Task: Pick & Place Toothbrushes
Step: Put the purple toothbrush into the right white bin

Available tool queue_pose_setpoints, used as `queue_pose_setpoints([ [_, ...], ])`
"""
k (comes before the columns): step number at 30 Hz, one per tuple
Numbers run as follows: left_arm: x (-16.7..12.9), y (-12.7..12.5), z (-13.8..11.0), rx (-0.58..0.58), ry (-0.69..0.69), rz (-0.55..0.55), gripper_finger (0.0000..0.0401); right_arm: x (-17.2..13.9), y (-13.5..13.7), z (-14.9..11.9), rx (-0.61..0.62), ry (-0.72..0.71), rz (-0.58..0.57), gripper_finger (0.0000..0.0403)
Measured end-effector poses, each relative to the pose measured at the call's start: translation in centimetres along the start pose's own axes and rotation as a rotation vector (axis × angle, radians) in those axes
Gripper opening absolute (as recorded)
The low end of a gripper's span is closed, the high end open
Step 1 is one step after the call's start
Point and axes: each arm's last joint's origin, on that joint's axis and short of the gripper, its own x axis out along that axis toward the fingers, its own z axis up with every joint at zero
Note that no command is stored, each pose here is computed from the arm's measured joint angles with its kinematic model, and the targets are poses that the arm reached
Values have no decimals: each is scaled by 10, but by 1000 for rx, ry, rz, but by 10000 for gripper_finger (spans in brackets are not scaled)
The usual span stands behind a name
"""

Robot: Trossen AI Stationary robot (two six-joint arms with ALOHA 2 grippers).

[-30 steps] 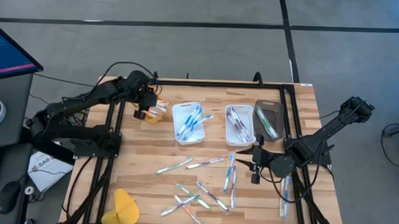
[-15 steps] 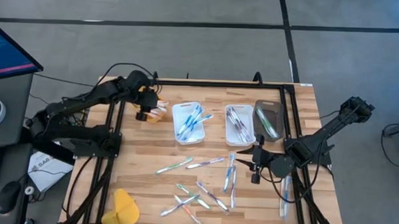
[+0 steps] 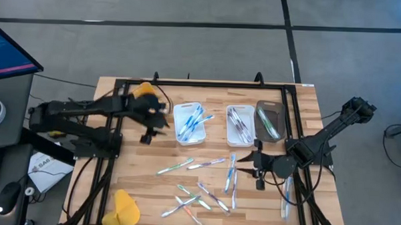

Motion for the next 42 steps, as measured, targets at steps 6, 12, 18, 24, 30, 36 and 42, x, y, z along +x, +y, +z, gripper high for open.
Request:
queue_pose_setpoints([
  [6,13,-59,21,39,32,-19,154,2,8,4,24,-25,120,127],
  [12,28,-101,30,-117,62,-19,154,16,32,3,-66,-88,180,127],
  [18,40,-123,30,-311,111,-50,154,40,59,9,-128,-75,190,127],
  [24,60,-146,31,-281,131,-90,154,71,83,25,-158,65,141,127],
  [30,82,-168,29,-204,156,-123,154,96,93,28,7,349,-14,127],
  [36,88,-176,26,-169,178,-132,154,120,95,24,241,560,-84,127],
  [42,80,-183,28,-120,153,-162,154,150,110,15,307,690,21,127],
])
